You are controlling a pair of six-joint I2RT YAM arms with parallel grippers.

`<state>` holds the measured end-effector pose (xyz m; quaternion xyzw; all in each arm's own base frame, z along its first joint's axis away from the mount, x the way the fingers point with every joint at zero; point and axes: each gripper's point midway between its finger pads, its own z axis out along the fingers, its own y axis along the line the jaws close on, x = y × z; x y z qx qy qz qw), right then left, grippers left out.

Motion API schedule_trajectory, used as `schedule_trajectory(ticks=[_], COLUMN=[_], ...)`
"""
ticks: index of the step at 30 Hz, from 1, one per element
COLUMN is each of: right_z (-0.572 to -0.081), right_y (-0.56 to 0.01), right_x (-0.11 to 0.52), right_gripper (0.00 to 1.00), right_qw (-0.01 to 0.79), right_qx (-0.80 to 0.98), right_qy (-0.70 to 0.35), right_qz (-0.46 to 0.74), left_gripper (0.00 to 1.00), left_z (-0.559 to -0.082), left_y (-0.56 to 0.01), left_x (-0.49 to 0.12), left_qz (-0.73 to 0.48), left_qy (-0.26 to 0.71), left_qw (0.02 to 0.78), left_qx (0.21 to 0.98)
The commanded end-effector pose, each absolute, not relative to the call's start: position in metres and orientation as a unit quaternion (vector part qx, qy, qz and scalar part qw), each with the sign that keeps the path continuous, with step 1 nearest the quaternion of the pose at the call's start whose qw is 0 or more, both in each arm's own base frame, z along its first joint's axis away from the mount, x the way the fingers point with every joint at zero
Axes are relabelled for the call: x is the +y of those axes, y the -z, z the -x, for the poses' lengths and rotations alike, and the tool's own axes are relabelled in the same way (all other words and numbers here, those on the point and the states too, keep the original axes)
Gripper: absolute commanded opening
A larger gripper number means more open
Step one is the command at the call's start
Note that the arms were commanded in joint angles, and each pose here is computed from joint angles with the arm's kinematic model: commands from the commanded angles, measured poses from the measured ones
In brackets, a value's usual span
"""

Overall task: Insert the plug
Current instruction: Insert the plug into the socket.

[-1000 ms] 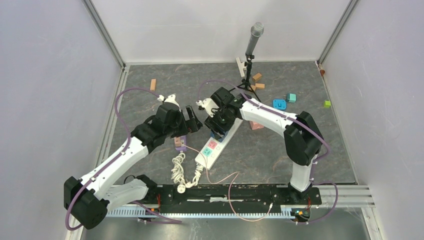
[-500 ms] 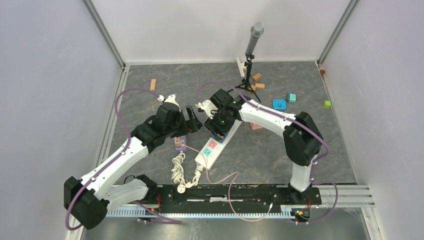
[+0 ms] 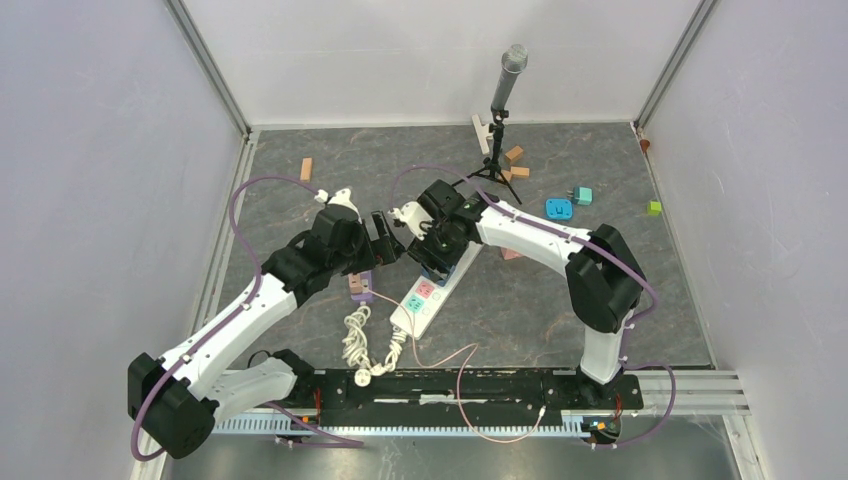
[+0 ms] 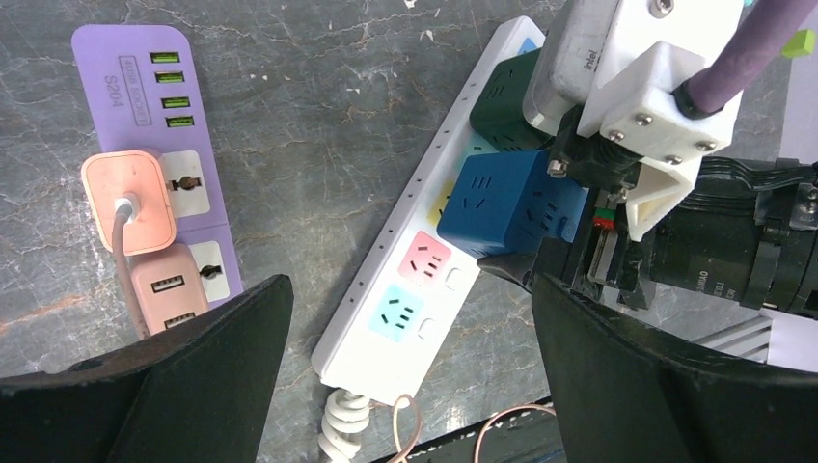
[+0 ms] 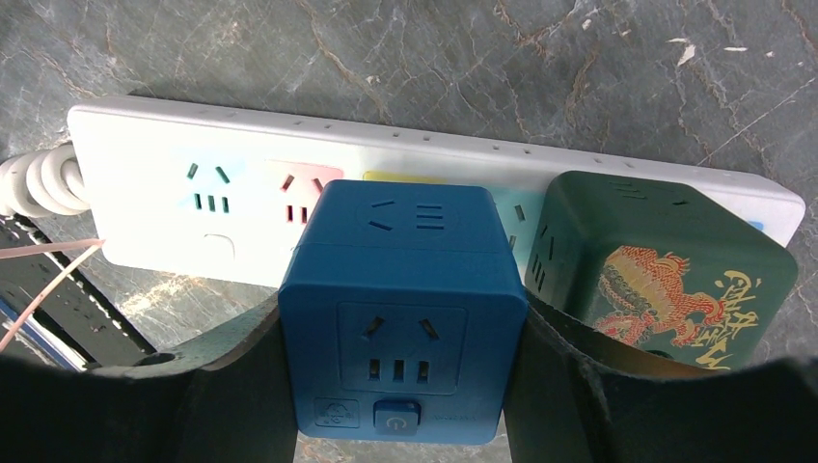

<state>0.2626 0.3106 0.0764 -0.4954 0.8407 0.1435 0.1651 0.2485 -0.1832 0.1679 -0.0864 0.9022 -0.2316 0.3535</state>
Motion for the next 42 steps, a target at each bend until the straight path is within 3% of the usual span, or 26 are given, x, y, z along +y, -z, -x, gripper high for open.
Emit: schedule_trajectory(ticks=[1,9,25,42], right_z=[-0.263,-0.258,-0.280,-0.276], right_y=[-0.059,-0.054,-0.102,-0.087], right_x=[0.304,0.300,0.309,0.309], right_gripper=[0.00,0.00,0.00,0.00], right_qw=[0.151,0.139,0.165,0.146], right_qx=[0.837,0.834,0.853,0.857], right_qy=[-0.110,-0.092,-0.211,-0.260], right_qz=[0.515,0.527,0.449,0.421], left_gripper=[1.00,1.00,1.00,1.00], left_z=[-0.258,-0.258,-0.256,-0.256], left_y=[-0.178,-0.178,-0.181,-0.179], left_x=[-0.184,-0.184,-0.181,-0.191], left_qz=[0.092,0.092,0.094,0.083], left_qy=[0.241,0.240,0.240,0.257], left_qw=[0.378,0.379,0.384,0.371], left_qx=[0.889,0.889,0.887,0.888])
